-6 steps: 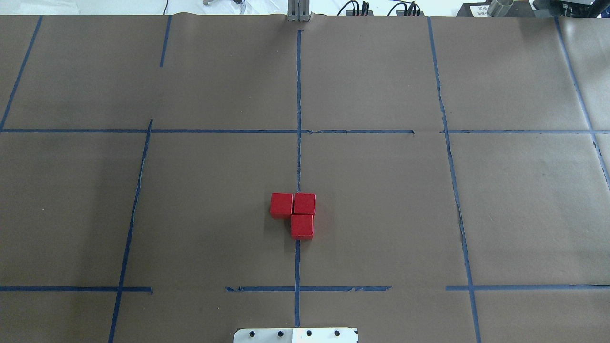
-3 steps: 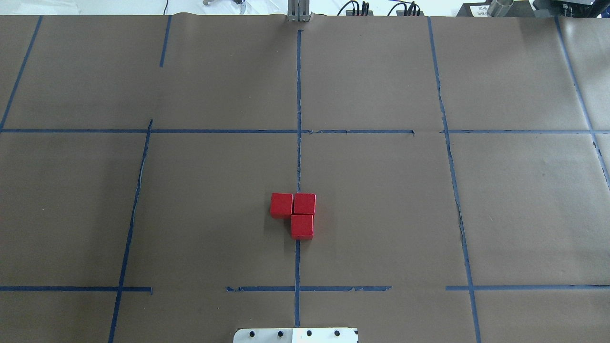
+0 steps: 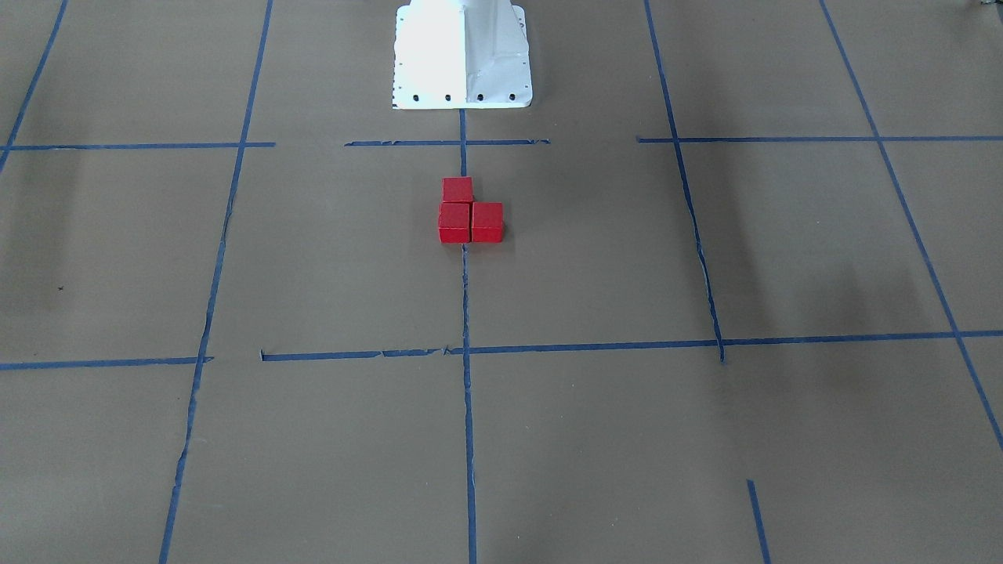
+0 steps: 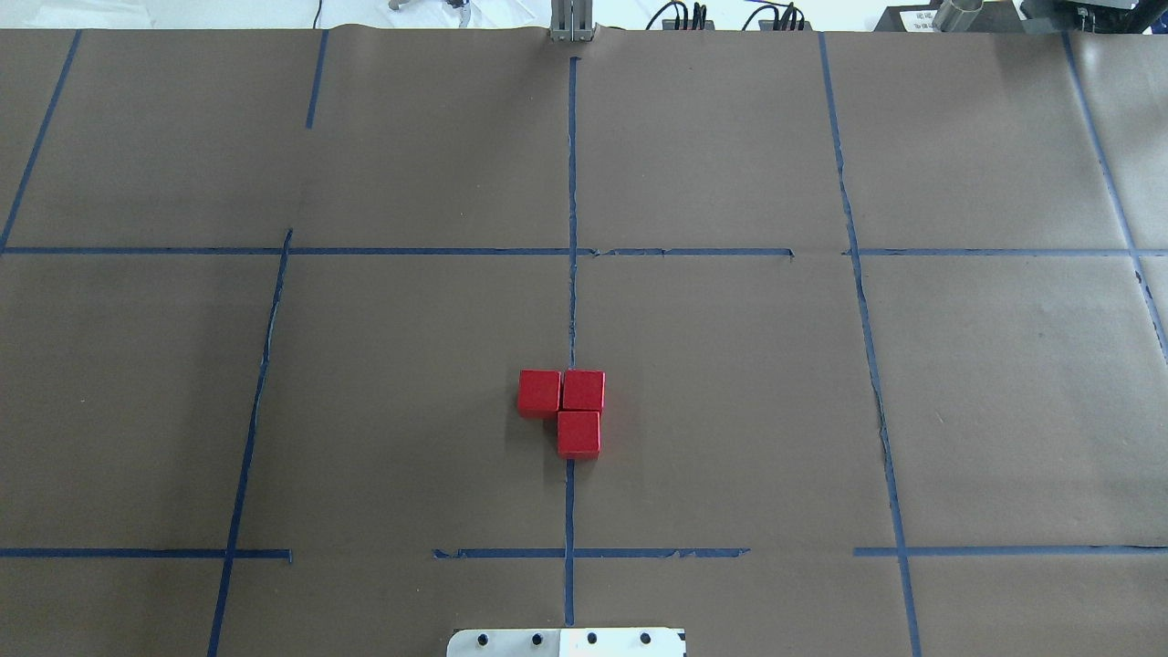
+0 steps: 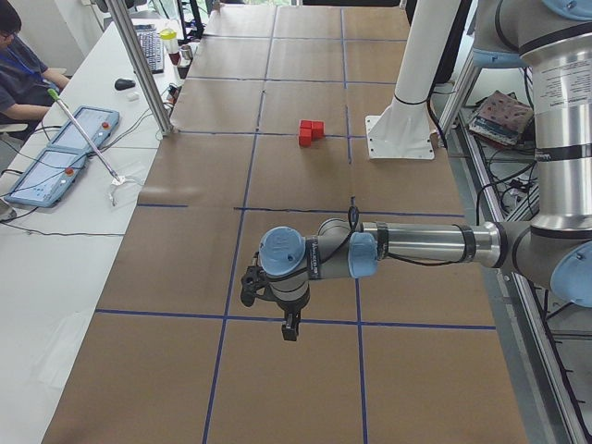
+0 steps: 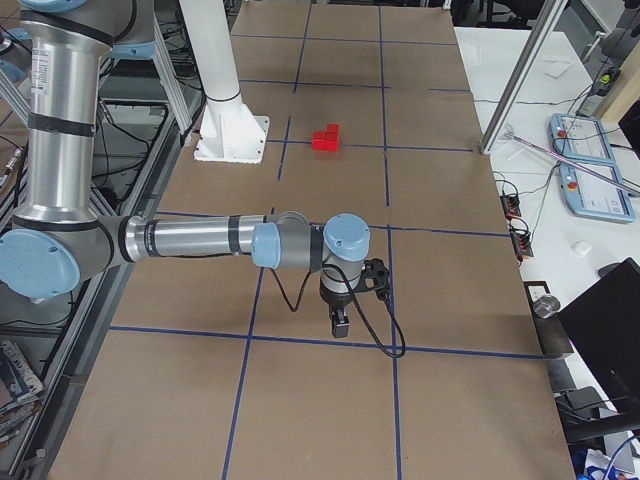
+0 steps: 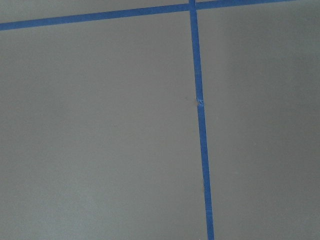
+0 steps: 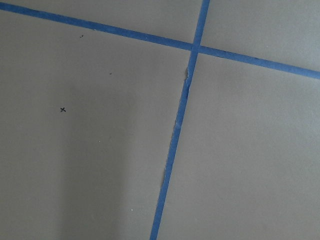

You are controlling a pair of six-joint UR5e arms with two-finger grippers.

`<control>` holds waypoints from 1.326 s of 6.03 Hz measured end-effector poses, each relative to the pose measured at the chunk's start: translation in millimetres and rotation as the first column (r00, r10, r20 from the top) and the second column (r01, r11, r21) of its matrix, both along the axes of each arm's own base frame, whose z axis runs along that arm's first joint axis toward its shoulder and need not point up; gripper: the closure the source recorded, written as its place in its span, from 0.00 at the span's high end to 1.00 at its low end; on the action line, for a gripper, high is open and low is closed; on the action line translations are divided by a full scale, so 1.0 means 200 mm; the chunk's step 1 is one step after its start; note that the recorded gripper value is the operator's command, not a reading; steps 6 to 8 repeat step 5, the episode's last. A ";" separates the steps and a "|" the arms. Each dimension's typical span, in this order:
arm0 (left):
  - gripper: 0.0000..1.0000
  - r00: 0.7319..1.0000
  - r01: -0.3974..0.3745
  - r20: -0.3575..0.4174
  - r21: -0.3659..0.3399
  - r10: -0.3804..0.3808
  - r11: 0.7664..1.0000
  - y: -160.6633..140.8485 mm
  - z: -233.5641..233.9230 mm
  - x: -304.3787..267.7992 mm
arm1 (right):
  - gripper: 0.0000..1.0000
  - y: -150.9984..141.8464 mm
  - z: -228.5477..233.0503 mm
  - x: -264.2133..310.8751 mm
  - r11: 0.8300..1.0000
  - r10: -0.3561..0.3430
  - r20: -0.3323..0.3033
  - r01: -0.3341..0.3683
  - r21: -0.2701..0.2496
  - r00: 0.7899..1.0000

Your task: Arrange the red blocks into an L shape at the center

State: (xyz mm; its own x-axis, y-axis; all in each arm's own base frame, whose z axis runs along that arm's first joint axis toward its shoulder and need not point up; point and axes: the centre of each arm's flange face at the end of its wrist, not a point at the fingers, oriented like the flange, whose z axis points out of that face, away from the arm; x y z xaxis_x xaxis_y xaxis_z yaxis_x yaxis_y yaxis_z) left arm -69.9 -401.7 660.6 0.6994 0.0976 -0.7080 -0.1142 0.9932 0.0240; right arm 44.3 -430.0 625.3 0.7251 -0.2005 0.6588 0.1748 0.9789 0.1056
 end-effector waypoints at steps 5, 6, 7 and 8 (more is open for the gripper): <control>1.00 1.000 0.000 0.000 -0.003 0.000 1.000 0.00 0.00 0.00 | 1.00 0.01 0.01 0.00 1.000 0.001 0.001 -0.001 -0.004 1.000; 1.00 1.000 0.000 0.000 -0.003 0.000 1.000 0.00 0.00 0.00 | 1.00 0.01 0.01 0.00 1.000 0.001 0.001 -0.001 -0.004 1.000; 1.00 1.000 0.000 0.000 -0.003 0.000 1.000 0.00 0.00 0.00 | 1.00 0.01 0.01 0.00 1.000 0.001 0.001 -0.001 -0.004 1.000; 1.00 1.000 0.000 0.000 -0.003 0.000 1.000 0.00 0.00 0.00 | 1.00 0.01 0.01 0.00 1.000 0.001 0.001 -0.001 -0.004 1.000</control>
